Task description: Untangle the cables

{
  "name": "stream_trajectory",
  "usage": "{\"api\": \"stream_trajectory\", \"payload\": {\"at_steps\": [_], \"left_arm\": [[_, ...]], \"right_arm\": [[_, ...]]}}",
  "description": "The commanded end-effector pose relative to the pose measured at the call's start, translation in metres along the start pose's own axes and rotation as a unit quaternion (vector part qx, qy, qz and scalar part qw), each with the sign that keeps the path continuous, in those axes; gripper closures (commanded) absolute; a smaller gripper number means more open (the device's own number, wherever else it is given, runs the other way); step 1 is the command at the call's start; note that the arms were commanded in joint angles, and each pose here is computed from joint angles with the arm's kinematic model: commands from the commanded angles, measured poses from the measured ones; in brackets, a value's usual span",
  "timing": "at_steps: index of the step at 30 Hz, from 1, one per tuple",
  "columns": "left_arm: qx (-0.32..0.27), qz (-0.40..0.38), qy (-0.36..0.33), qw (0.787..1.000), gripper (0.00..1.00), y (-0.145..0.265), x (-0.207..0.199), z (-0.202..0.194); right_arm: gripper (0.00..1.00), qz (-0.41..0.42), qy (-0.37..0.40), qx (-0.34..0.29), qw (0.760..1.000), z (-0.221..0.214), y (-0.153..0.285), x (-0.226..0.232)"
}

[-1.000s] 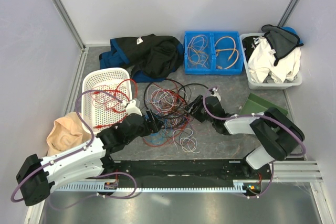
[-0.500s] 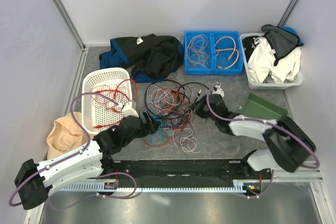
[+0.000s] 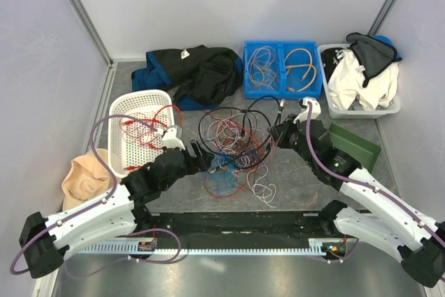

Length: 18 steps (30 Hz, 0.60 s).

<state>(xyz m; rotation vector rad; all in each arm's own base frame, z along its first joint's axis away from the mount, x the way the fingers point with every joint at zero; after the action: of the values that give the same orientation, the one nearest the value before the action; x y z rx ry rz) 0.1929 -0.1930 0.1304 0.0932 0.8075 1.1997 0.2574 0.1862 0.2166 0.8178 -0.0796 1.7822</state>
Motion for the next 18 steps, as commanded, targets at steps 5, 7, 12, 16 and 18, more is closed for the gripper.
{"api": "stream_trajectory", "payload": {"at_steps": [5, 7, 12, 16, 18], "left_arm": [[-0.092, -0.173, -0.092, 0.976, 0.00, 0.000, -0.077, 0.045], [-0.096, -0.202, -0.098, 0.970, 0.00, -0.003, -0.089, 0.044], [-0.084, -0.245, -0.130, 0.957, 0.00, -0.016, -0.114, 0.031], [-0.062, -0.286, -0.154, 0.944, 0.00, -0.017, -0.133, 0.016], [-0.061, -0.301, -0.160, 0.938, 0.01, -0.018, -0.140, 0.012]], "right_arm": [[1.00, 0.052, 0.046, 0.029, 0.997, 0.014, 0.023, 0.031], [1.00, 0.062, 0.045, 0.034, 0.996, 0.015, 0.024, 0.036], [1.00, 0.096, 0.051, 0.056, 0.993, 0.017, 0.032, 0.053], [1.00, 0.096, 0.058, 0.053, 0.992, 0.021, 0.036, 0.054], [1.00, 0.096, 0.061, 0.052, 0.992, 0.023, 0.037, 0.054]]}}
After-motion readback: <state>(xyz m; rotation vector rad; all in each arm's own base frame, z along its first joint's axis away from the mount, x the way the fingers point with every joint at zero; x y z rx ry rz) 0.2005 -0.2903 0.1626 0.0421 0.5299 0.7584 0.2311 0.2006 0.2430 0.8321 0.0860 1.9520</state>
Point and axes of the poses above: each gripper's point midway between its finger pads, its own y axis back along the fingers, its own x axis along the line the jaws close on, z = x × y, the point moved 1 cm from there along y, back along the fingers, and after that the axes turned 3 degrees about -y, right-handed, at the moved point
